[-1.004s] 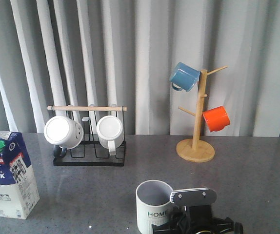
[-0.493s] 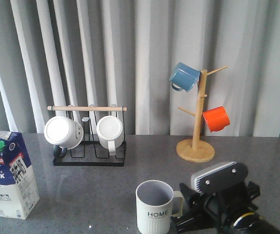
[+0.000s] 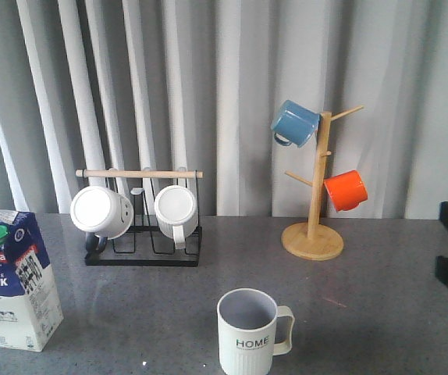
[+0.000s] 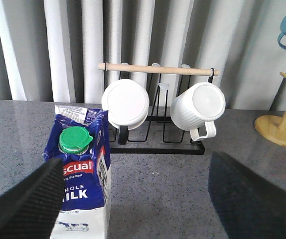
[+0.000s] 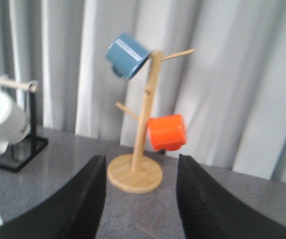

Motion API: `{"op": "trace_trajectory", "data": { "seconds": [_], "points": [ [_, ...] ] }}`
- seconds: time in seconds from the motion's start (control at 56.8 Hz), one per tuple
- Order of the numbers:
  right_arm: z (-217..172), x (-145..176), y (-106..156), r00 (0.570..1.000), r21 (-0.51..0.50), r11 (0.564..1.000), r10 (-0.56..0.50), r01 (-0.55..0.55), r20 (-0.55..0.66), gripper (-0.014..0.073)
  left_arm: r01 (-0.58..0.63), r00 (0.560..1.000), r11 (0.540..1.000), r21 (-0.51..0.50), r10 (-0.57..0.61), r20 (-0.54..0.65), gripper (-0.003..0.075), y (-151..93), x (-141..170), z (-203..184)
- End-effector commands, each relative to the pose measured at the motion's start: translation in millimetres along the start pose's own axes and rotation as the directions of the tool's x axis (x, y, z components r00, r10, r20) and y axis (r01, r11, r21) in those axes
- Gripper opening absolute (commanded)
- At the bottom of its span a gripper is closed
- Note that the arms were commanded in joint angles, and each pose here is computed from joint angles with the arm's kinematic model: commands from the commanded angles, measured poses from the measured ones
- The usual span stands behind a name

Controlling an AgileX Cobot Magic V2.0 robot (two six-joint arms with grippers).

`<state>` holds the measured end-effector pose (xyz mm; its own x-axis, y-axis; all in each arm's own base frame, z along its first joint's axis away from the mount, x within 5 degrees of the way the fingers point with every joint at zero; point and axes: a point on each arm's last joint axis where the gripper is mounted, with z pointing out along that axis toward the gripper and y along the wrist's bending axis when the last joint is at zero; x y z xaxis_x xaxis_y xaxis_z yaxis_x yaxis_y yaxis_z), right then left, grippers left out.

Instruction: Place milk next to cup

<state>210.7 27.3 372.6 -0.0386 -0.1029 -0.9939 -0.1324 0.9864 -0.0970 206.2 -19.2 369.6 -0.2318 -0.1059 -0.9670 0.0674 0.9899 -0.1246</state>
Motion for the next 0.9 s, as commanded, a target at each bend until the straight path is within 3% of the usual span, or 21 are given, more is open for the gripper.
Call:
{"op": "trace_trajectory", "data": {
  "seconds": [0.0, 0.123, 0.211, 0.881],
  "points": [
    [-26, -29, -9, 0.991, 0.045, 0.999, 0.01, -0.016, 0.133, 0.0297, 0.004, 0.994, 1.0, 0.016, -0.006, 0.11, 0.057, -3, -19, -6],
    [-47, -38, -9, 0.985, 0.052, 0.999, -0.015, 0.006, 0.171, 0.0146, 0.004, 0.994, 1.0, 0.016, -0.006, 0.11, 0.057, -3, -19, -6],
    [-56, -39, -9, 0.985, 0.052, 0.999, -0.015, 0.006, 0.172, -0.0017, 0.004, 0.994, 1.0, 0.016, -0.006, 0.11, 0.057, -3, -19, -6],
    [-62, -40, -9, 0.986, 0.049, 0.999, -0.008, -0.001, 0.168, -0.0008, 0.004, 0.991, 1.0, 0.018, -0.006, 0.136, 0.057, -3, -21, -6]
  ]
}}
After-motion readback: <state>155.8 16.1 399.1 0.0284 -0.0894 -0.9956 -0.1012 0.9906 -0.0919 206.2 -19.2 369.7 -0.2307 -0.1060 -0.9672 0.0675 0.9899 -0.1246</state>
